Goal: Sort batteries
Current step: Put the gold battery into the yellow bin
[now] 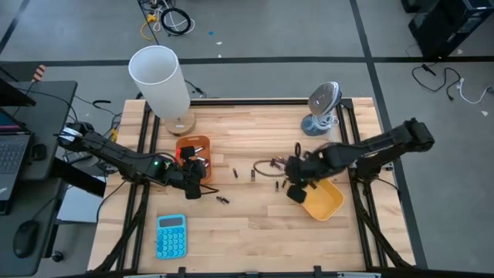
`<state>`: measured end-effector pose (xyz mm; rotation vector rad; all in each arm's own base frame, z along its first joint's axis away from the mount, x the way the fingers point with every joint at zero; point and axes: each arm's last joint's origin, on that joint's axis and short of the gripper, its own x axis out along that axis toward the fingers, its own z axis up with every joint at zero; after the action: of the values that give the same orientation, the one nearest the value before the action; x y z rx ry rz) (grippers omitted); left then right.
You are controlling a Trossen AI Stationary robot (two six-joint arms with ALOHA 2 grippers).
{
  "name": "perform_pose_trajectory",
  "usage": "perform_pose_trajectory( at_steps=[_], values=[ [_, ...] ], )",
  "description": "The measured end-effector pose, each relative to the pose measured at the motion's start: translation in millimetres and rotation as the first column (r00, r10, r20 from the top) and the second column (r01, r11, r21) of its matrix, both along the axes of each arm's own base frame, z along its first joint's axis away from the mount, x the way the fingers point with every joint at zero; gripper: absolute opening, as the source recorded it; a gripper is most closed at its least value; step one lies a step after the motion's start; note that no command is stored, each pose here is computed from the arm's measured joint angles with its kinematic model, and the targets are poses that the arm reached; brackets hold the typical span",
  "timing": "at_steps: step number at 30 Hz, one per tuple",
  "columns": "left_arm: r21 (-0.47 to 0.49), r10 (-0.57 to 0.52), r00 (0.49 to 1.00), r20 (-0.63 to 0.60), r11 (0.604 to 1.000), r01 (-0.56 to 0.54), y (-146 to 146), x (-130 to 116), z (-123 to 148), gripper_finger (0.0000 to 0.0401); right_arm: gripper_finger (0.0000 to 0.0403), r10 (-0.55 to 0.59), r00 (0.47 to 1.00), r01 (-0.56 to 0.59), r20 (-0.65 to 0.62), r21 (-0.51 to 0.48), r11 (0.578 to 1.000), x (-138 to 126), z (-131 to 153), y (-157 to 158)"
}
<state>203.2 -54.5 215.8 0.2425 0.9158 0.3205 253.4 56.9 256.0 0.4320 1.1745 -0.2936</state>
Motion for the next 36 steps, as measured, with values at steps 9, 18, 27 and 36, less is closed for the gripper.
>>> perform_pose_trajectory(
  at_steps=[9,18,27,36],
  values=[
    [-0.001,0.0,1.0,0.004,1.0,0.0,-0.1,0.3,0.2,0.0076,0.0005,-0.201,0.968,0.21,-0.152,0.043,0.977,-40.0,-40.1,22.8],
    [-0.001,0.0,1.0,0.005,1.0,0.0,-0.1,0.3,0.2,0.0076,0.0006,-0.342,0.917,0.355,-0.204,0.028,0.935,-52.0,-72.4,20.8],
    [0.001,0.004,1.0,0.016,1.0,-0.004,-0.2,1.1,0.7,0.0076,0.003,-0.358,0.916,0.368,-0.18,0.027,0.929,-51.6,-75.4,20.4],
    [0.001,0.004,1.0,0.021,1.0,-0.004,-0.3,1.6,1.1,0.0076,0.0058,-0.375,0.911,0.384,-0.172,0.021,0.923,-51.5,-75.5,20.0]
  ],
)
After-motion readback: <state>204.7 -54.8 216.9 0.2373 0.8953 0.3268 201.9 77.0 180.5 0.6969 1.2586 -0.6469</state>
